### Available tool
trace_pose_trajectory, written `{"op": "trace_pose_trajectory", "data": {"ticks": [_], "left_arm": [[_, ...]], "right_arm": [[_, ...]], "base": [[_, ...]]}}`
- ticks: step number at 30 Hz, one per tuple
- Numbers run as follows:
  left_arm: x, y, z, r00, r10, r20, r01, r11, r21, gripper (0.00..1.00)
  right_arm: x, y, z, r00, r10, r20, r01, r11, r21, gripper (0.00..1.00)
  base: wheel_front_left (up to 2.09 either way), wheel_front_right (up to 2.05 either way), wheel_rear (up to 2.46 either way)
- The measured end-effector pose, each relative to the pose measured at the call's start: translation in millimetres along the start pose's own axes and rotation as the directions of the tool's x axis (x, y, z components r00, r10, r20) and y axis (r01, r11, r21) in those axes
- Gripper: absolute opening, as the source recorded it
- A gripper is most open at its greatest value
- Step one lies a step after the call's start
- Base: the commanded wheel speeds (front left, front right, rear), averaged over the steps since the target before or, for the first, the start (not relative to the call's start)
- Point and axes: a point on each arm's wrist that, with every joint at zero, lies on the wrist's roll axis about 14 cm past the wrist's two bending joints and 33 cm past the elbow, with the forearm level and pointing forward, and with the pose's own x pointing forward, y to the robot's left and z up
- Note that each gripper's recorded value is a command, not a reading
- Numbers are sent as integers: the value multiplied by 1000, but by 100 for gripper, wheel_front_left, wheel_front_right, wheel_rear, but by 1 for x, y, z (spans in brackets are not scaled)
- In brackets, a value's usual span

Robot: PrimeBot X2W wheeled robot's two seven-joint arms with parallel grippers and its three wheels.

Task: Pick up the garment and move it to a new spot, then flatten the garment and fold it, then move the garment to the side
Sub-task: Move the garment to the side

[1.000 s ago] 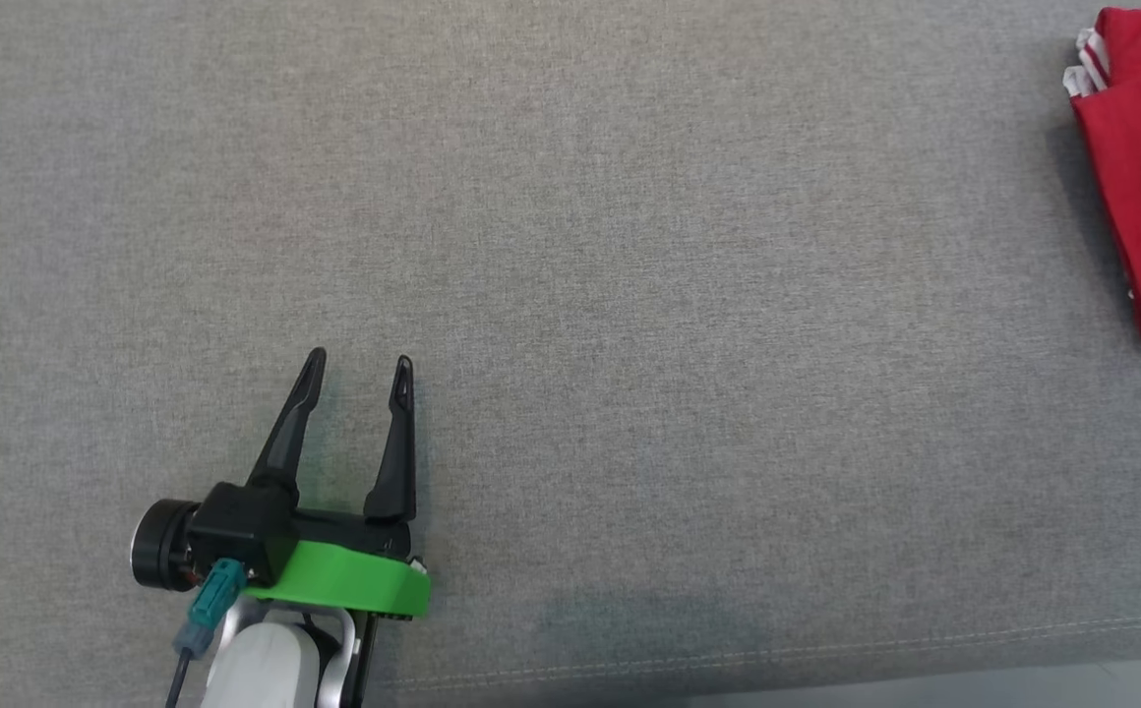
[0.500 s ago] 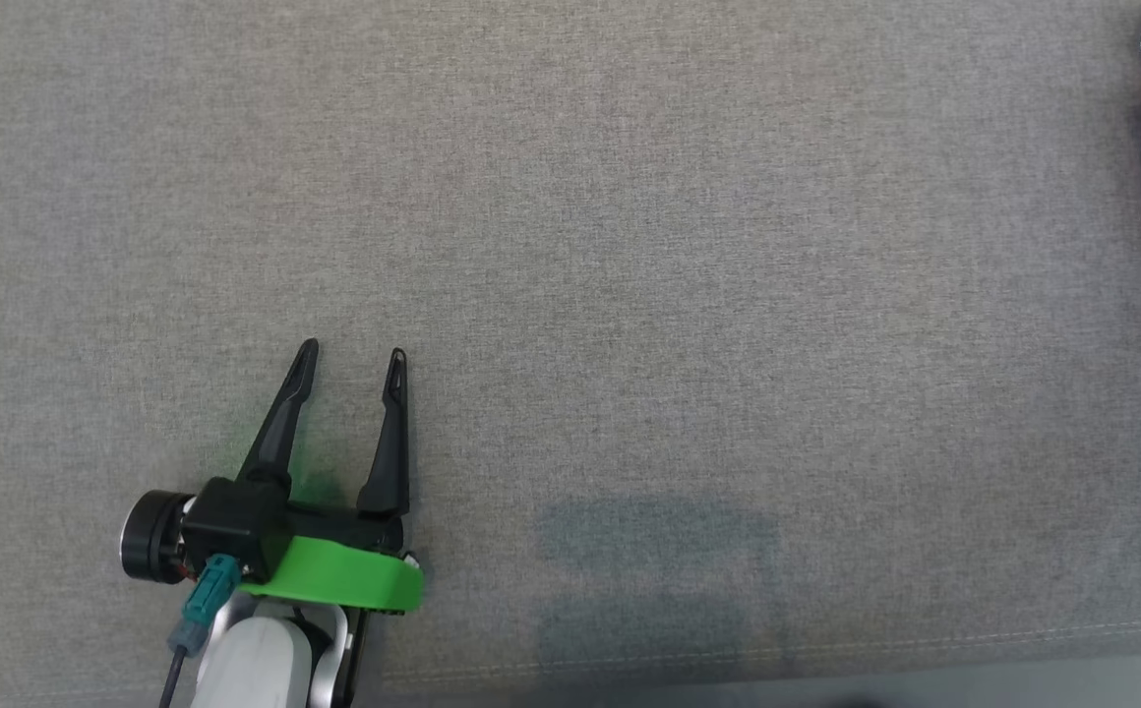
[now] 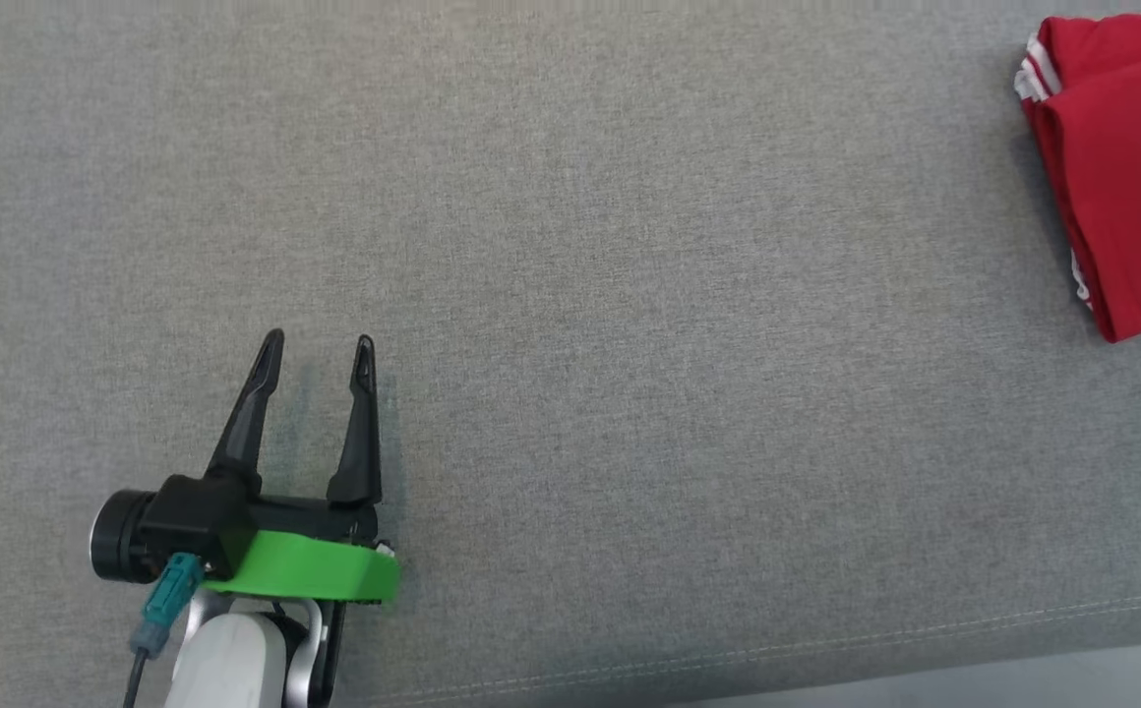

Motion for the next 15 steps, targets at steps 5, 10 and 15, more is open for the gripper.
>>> {"op": "trace_pose_trajectory", "data": {"ticks": [5, 10, 15], "left_arm": [[-5, 4, 29, 997, 34, 74, -32, 999, -33, 100], [-19, 11, 44, 990, 89, 105, -84, 995, -50, 100], [-37, 16, 48, 985, 139, 102, -133, 989, -64, 100]], "right_arm": [[-23, 18, 31, 990, 87, 107, -86, 996, -14, 100], [-56, 41, 54, 959, 185, 213, -189, 982, 0, 100], [-104, 74, 66, 907, 279, 314, -315, 947, 68, 100]], "base": [[0, 0, 0], [0, 0, 0], [0, 0, 0]]}}
